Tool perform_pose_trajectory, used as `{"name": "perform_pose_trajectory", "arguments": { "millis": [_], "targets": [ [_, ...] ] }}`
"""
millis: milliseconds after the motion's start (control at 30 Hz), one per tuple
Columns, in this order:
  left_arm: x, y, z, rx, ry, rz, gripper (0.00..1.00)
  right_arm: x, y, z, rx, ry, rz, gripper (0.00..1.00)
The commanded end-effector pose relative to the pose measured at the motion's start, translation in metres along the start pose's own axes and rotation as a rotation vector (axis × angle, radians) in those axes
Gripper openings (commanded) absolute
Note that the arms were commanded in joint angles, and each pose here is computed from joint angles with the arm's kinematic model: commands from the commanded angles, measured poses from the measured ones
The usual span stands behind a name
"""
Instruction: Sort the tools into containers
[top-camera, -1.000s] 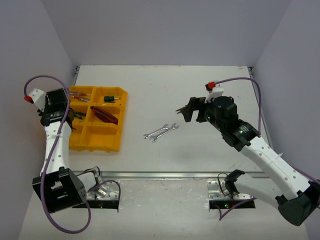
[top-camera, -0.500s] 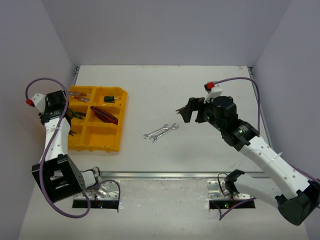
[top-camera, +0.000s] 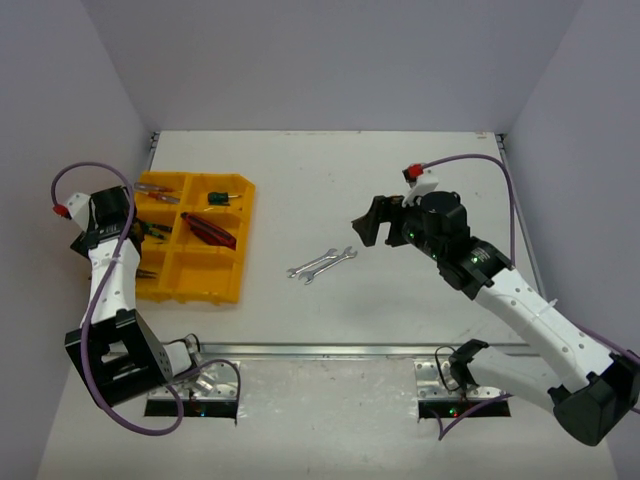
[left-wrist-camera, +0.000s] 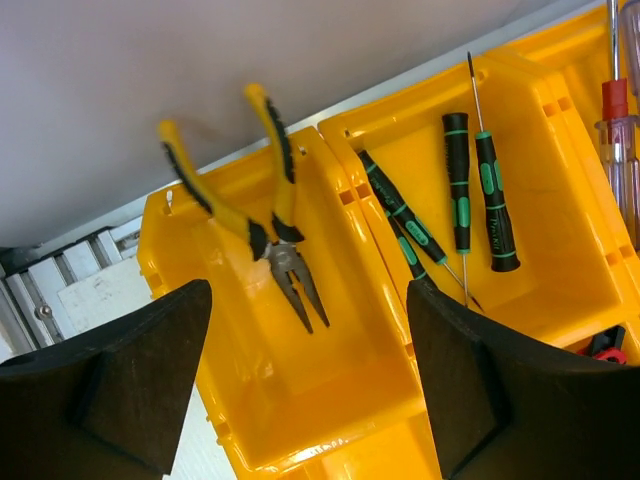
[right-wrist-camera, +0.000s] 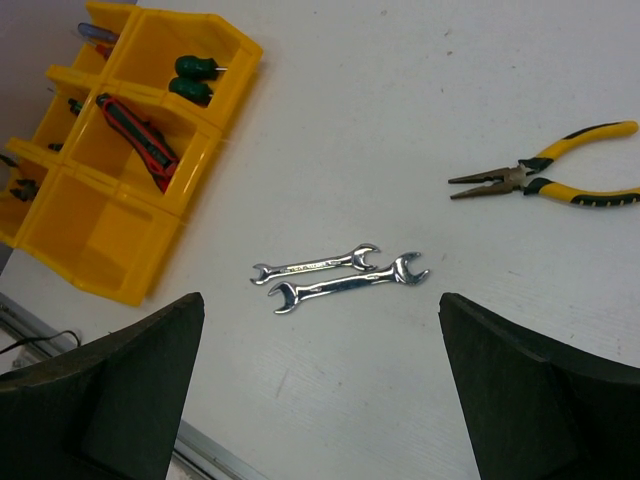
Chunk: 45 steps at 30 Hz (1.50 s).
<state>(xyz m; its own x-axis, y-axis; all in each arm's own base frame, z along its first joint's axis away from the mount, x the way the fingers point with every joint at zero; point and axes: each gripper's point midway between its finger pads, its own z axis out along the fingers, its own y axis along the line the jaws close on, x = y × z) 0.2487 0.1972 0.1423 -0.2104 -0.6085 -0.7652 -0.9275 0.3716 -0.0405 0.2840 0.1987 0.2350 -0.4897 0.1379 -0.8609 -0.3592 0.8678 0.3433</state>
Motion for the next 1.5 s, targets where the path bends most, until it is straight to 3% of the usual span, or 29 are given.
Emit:
{"name": "perform_pose_trajectory", "arguments": {
  "millis": [0, 167, 367, 500, 667, 767, 800, 933, 1167, 1367, 1467],
  "targets": [
    [-0.021, -0.013, -0.012, 0.08, -0.034, -0.056, 0.8, -0.01, 0.003, 0.005, -0.01, -0.038, 0.011, 0.99],
    [-0.042, -0.023, -0.045, 0.196, -0.077, -0.126, 1.0, 0.0, -0.02, 0.025, 0.136, 0.05, 0.007, 0.99],
    [-0.046, -0.054, -0.101, 0.51, -0.066, -0.185, 1.0, 0.032, -0.079, 0.051, 0.489, 0.164, 0.138, 0.99],
    [-0.019, -0.08, -0.137, 0.737, -0.022, -0.081, 1.0, 0.048, -0.124, 0.062, 0.649, 0.18, 0.313, 0.97],
    [0.038, -0.113, -0.181, 0.985, 0.063, 0.122, 1.0, 0.062, -0.173, 0.082, 0.787, 0.197, 0.505, 0.84],
    [0.057, -0.116, -0.188, 1.031, 0.079, 0.203, 1.0, 0.068, -0.191, 0.099, 0.865, 0.208, 0.582, 0.75],
    [0.061, -0.116, -0.187, 1.035, 0.072, 0.231, 1.0, 0.069, -0.197, 0.1, 0.911, 0.197, 0.616, 0.67],
    [0.079, -0.115, -0.179, 1.046, 0.092, 0.251, 1.0, 0.055, -0.208, 0.13, 0.957, 0.172, 0.655, 0.66],
    [0.086, -0.12, -0.192, 1.118, 0.1, 0.275, 1.0, 0.086, -0.233, 0.159, 1.107, 0.265, 0.715, 0.65],
    [0.09, -0.122, -0.192, 1.126, 0.117, 0.286, 1.0, 0.126, -0.23, 0.149, 1.164, 0.33, 0.816, 0.57],
    [0.091, -0.123, -0.193, 1.131, 0.121, 0.289, 1.0, 0.138, -0.232, 0.147, 1.188, 0.341, 0.852, 0.45]
  ]
}}
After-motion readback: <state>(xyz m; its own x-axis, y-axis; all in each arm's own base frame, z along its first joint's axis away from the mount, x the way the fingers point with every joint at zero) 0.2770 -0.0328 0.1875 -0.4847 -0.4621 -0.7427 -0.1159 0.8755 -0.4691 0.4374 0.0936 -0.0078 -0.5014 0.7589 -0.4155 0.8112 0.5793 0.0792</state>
